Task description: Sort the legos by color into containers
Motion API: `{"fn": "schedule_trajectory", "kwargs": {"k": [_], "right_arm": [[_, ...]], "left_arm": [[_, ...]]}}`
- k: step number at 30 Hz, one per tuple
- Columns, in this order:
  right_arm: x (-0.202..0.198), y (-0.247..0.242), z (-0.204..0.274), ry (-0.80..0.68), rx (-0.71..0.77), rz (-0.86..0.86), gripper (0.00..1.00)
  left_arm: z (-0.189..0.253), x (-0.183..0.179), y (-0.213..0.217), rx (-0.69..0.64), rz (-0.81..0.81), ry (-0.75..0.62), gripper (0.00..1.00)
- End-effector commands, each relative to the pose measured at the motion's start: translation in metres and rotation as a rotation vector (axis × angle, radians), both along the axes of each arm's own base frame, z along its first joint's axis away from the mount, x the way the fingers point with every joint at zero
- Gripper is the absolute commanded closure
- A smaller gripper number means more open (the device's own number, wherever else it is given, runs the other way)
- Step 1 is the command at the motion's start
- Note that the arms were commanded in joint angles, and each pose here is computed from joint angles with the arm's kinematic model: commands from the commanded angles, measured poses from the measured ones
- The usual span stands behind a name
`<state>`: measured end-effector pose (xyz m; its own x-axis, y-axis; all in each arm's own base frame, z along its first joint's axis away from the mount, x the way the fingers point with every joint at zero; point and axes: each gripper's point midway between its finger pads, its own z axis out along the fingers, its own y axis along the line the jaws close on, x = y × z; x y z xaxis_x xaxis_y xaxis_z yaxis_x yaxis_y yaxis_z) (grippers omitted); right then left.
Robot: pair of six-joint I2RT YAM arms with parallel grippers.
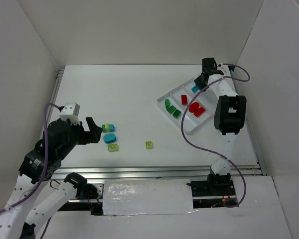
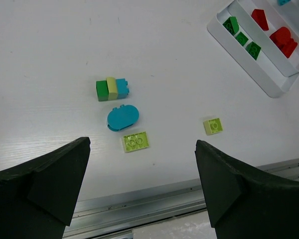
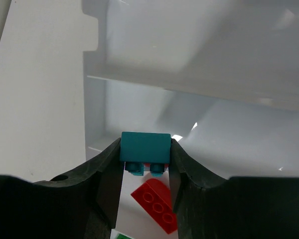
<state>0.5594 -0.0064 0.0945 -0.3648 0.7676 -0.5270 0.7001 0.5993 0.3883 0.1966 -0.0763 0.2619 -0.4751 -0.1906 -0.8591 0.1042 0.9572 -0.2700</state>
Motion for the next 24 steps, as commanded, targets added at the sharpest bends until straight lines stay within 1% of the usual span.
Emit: {"fn": "schedule_trajectory", "kwargs": {"k": [1, 6, 7, 8, 9, 11, 12, 13, 14, 15, 17, 19, 21, 22, 24], "right_arm": [[0.007, -0.014, 0.005, 0.006, 0.017, -0.048, 1.00], [0.013, -0.017, -0.010, 0.020, 0.030, -0.046, 1.00], [0.014, -0.017, -0.012, 0.027, 0.026, -0.038, 0.96], [0.016, -0.014, -0.012, 0.024, 0.033, -0.023, 0.90], [0.016, -0.014, -0.016, 0.032, 0.034, -0.018, 0.72], [0.013, -0.010, -0.021, 0.034, 0.048, 0.006, 0.61], [0.016, -0.008, -0.013, 0.004, 0.052, 0.014, 0.45], [0.012, -0.007, -0.015, 0.008, 0.053, 0.015, 0.38], [0.012, -0.005, -0.007, -0.008, 0.062, 0.023, 0.33], [0.013, -0.004, -0.003, -0.018, 0.062, 0.032, 0.25], [0.014, -0.001, 0.017, -0.054, 0.069, 0.052, 0.17], [0.010, 0.000, 0.032, -0.071, 0.065, 0.055, 0.14], [0.002, 0.006, 0.081, -0.161, 0.041, 0.076, 0.13], [-0.002, 0.009, 0.093, -0.184, 0.029, 0.081, 0.13], [-0.012, 0.034, 0.110, -0.216, -0.024, 0.140, 0.13]], "left_arm": [[0.006, 0.004, -0.010, -0.003, -0.057, -0.041, 0.00], [0.002, 0.006, -0.016, 0.001, -0.084, -0.024, 0.00], [0.001, 0.007, -0.017, 0.003, -0.088, -0.019, 0.00], [0.000, 0.007, -0.017, 0.005, -0.091, -0.017, 0.00], [-0.001, 0.007, -0.019, 0.006, -0.098, -0.013, 0.00], [-0.002, 0.008, -0.020, 0.008, -0.099, -0.008, 0.00], [-0.003, 0.008, -0.020, 0.009, -0.102, -0.005, 0.01], [-0.003, 0.009, -0.020, 0.010, -0.102, -0.003, 0.00], [-0.004, 0.008, -0.020, 0.011, -0.102, -0.002, 0.01], [-0.003, 0.008, -0.020, 0.010, -0.101, -0.005, 0.01], [-0.003, 0.009, -0.019, 0.010, -0.096, -0.007, 0.00], [-0.001, 0.008, -0.017, 0.008, -0.085, -0.013, 0.01], [0.000, 0.009, -0.013, 0.008, -0.057, -0.019, 0.01], [0.001, 0.009, -0.010, 0.008, -0.043, -0.023, 0.01], [0.002, 0.009, -0.002, 0.002, 0.011, -0.023, 0.00]]}}
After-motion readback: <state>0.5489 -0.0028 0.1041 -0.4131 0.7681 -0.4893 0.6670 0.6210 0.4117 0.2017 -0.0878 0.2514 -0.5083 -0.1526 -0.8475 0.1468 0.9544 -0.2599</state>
